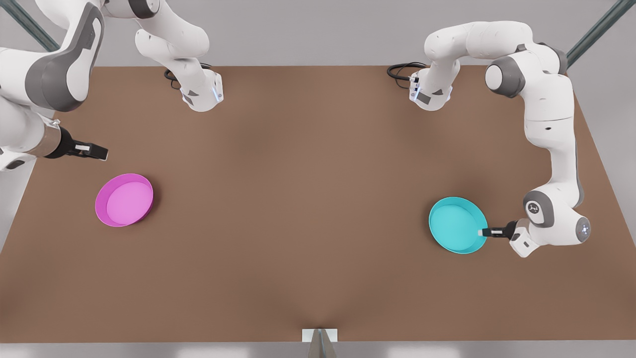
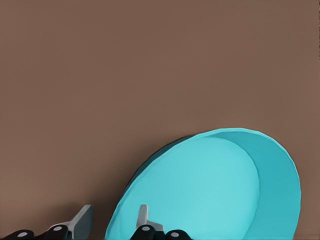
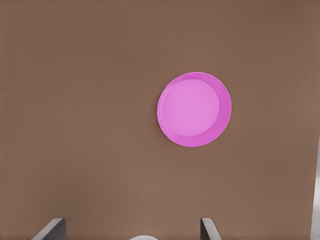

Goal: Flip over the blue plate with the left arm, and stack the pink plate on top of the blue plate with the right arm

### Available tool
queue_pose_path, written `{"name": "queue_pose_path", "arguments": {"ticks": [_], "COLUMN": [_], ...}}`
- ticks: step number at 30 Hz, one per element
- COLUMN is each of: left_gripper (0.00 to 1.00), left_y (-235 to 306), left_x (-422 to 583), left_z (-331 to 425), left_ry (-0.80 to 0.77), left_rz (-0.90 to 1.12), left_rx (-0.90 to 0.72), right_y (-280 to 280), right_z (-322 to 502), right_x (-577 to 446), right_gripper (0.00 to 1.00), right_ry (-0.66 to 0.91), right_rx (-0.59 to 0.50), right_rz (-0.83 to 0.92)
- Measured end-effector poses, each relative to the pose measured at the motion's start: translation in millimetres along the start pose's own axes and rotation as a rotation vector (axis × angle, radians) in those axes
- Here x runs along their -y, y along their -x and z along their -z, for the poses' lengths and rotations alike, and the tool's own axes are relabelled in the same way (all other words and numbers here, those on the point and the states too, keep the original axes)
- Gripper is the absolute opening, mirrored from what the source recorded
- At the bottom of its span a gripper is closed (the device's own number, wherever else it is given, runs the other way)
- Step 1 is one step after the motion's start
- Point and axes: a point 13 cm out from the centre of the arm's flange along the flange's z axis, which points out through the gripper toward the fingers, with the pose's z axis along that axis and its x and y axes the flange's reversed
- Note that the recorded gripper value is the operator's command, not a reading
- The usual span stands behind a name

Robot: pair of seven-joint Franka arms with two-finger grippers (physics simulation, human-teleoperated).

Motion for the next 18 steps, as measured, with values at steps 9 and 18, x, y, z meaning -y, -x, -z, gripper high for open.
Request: {"name": "queue_pose_path", "arguments": {"ticks": [9,18], "left_gripper": [0.40,0.21], "left_y": [-1,5], "left_x": [4,18], "left_z": [-10,14], "left_ry": [-0.005,0.022], "left_rz": [-0.039,-0.078], "left_rx": [-0.015,0.012], "right_y": [2,3], "right_z": [-1,-4], "right_x": [0,5], "right_gripper": [1.00,1.00], "right_ry": [-0.001,0.000], "right_rx": [0.003,-0.002], "right_rz": [0.002,-0.004]}}
